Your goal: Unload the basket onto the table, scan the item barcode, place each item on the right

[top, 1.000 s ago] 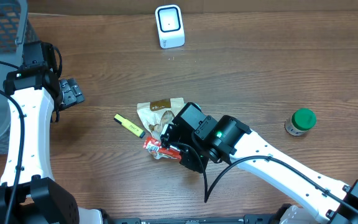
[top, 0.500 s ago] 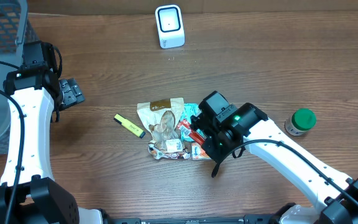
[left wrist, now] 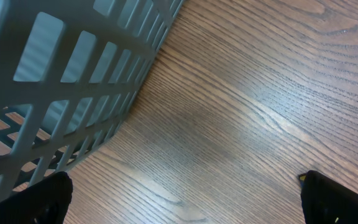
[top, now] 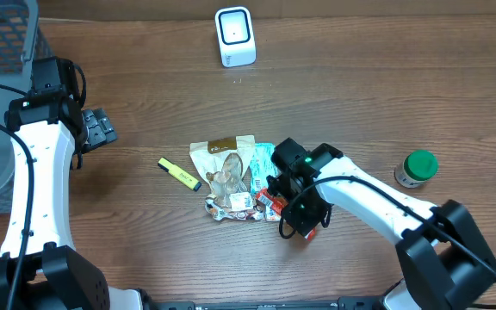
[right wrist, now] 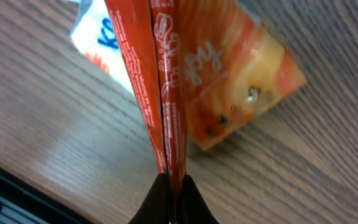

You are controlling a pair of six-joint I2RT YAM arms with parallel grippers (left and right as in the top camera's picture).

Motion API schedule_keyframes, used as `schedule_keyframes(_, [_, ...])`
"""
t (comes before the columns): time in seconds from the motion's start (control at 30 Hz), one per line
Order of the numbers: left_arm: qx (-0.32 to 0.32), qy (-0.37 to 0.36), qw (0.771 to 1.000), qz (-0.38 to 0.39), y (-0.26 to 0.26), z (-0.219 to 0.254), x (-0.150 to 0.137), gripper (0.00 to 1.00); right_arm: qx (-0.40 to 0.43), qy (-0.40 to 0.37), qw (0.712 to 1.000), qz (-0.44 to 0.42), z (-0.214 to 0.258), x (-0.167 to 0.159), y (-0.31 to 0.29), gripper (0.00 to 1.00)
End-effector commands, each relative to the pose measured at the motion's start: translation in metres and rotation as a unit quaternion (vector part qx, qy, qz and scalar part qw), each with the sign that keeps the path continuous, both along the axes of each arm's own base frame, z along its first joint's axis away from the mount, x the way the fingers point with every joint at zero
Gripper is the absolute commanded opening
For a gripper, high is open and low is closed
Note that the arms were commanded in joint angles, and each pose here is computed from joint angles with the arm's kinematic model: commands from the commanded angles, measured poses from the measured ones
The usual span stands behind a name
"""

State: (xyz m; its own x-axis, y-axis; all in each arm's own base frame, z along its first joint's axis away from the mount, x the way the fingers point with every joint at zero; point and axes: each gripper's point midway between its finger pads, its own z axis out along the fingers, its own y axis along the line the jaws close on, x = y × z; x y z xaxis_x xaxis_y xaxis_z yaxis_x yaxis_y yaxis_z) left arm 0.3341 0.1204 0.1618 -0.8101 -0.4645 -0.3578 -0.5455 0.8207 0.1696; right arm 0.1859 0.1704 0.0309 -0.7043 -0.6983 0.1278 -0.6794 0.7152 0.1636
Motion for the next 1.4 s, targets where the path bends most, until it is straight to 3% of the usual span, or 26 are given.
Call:
schedule_keyframes(0.0, [0.007, -0.011, 1.000, -0.009, 0.000, 0.010, 0.002, 1.00, 0.000, -0.001, 1.000, -0.003, -0.006, 0.003, 0.001, 0.13])
schedule_keyframes(0.2, [0.007, -0.011, 1.000, -0.009, 0.000, 0.010, 0.002, 1.00, -0.005, -0.011, 1.000, -0.002, -0.007, 0.007, -0.001, 0.27])
schedule_keyframes(0.3, [0.007, -0.011, 1.000, -0.009, 0.000, 0.010, 0.002, 1.00, -0.008, -0.014, 1.000, 0.000, -0.007, 0.007, -0.002, 0.47])
schedule_keyframes(0.47, [0.007, -0.011, 1.000, -0.009, 0.000, 0.010, 0.002, 1.00, 0.010, -0.014, 1.000, -0.013, -0.001, 0.013, -0.001, 0.52])
schedule_keyframes(0.6, [0.007, -0.011, 1.000, -0.009, 0.000, 0.010, 0.002, 1.00, 0.074, -0.008, 0.997, -0.021, 0.016, 0.017, 0.005, 0.53])
schedule_keyframes(0.73, [0.007, -0.011, 1.000, -0.009, 0.000, 0.010, 0.002, 1.00, 0.114, 0.007, 0.992, -0.063, 0.027, 0.023, -0.002, 0.62])
schedule_keyframes(0.8, [0.007, -0.012, 1.000, -0.009, 0.000, 0.010, 0.003, 1.00, 0.139, 0.024, 0.986, -0.088, 0.029, 0.024, -0.005, 0.61])
schedule_keyframes(0.9, [0.006, -0.011, 1.000, -0.009, 0.000, 0.010, 0.003, 1.00, 0.151, 0.038, 0.981, -0.111, 0.027, 0.023, -0.012, 0.48])
schedule_keyframes(1.37, [0.007, -0.011, 1.000, -0.009, 0.000, 0.010, 0.002, 1.00, 0.156, 0.067, 0.977, -0.126, 0.001, -0.001, -0.016, 0.35])
